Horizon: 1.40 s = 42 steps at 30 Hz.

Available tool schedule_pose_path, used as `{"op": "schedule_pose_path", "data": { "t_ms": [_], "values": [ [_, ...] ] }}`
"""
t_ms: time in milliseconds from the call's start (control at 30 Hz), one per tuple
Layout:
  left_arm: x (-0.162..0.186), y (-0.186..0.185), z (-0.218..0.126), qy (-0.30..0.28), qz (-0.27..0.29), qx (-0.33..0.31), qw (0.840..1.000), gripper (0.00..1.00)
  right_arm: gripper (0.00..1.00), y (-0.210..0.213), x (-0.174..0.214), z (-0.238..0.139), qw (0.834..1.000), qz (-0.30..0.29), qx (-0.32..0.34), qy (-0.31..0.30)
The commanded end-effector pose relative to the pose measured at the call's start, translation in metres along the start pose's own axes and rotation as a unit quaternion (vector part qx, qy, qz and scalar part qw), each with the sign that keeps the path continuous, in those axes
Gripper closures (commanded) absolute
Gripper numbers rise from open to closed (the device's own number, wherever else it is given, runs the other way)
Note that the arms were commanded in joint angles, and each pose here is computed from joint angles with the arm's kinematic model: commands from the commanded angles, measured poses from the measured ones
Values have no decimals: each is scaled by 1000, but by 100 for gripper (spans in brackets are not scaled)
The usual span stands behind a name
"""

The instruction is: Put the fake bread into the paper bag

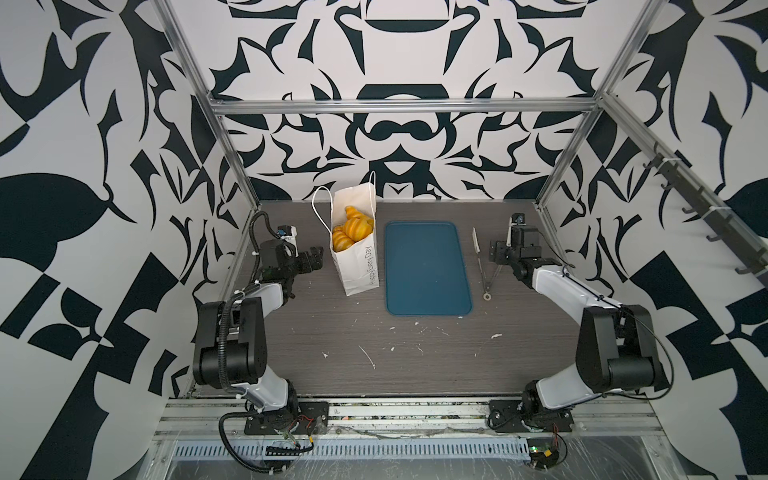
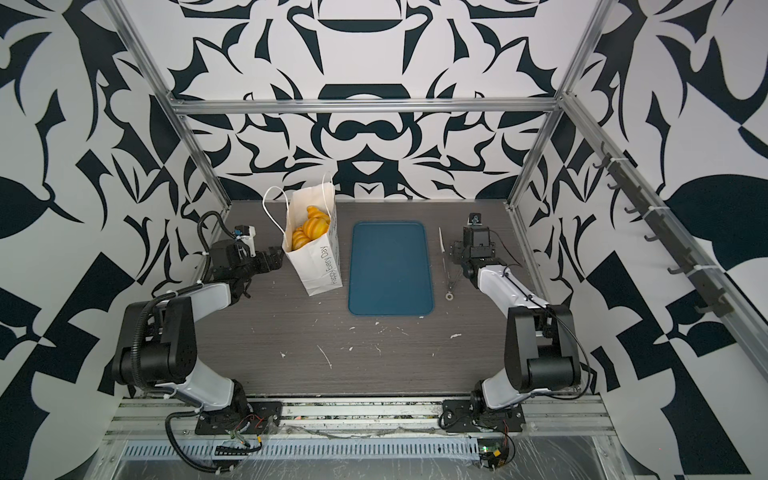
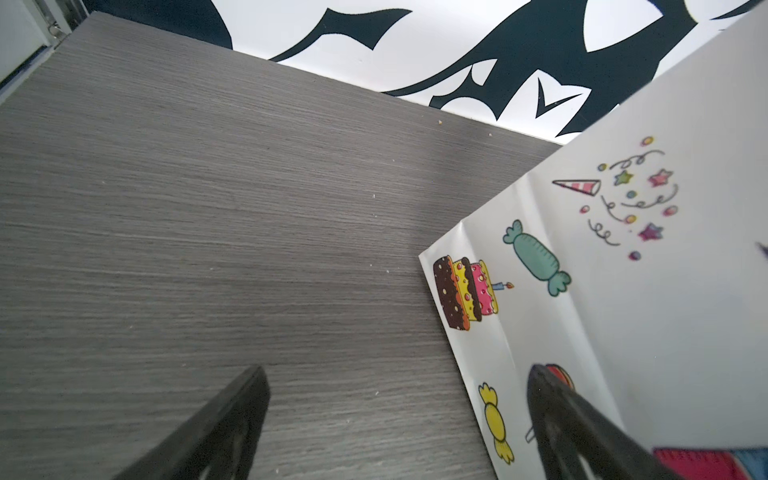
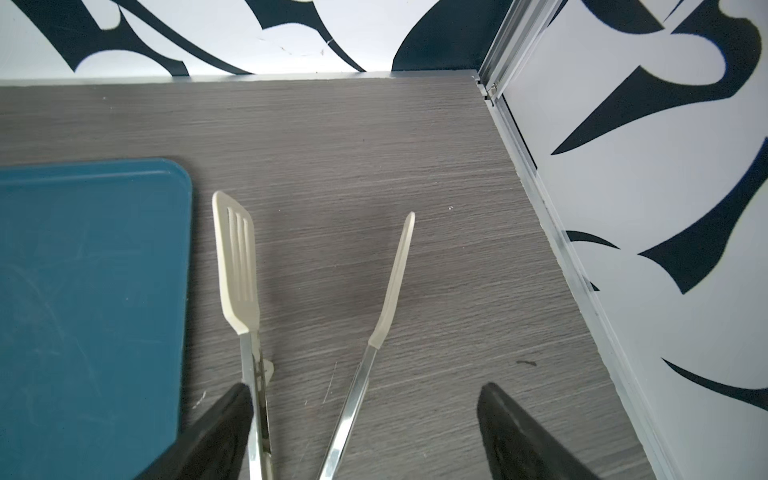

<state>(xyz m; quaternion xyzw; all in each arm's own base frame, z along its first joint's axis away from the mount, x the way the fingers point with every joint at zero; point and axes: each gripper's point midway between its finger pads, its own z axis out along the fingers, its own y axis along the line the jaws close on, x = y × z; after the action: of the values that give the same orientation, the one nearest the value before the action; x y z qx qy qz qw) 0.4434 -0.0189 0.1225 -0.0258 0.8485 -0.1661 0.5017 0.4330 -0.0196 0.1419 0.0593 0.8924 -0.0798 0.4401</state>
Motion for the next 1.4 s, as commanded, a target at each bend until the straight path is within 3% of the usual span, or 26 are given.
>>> {"op": "schedule_pose_path", "data": {
  "t_ms": [0, 400, 700, 1100, 1367],
  "values": [
    [-13, -7, -6, -22, 24, 12, 999, 1, 12, -4, -18, -12, 999, -7, 7, -51],
    [3, -7, -32, -19, 58, -10, 998, 1, 13, -4, 18, -14, 998, -6, -13, -62],
    [21, -3, -44, -30, 61, -22, 997, 1, 14, 7, 24, -8, 997, -8, -44, -70],
    [43, 5, -32, -54, 72, -17, 996, 1, 14, 17, 15, -1, 993, 2, -66, -99],
    [48, -3, -21, -26, 93, -16, 995, 1, 15, 21, 4, 7, 991, 7, -77, -114]
  ]
}}
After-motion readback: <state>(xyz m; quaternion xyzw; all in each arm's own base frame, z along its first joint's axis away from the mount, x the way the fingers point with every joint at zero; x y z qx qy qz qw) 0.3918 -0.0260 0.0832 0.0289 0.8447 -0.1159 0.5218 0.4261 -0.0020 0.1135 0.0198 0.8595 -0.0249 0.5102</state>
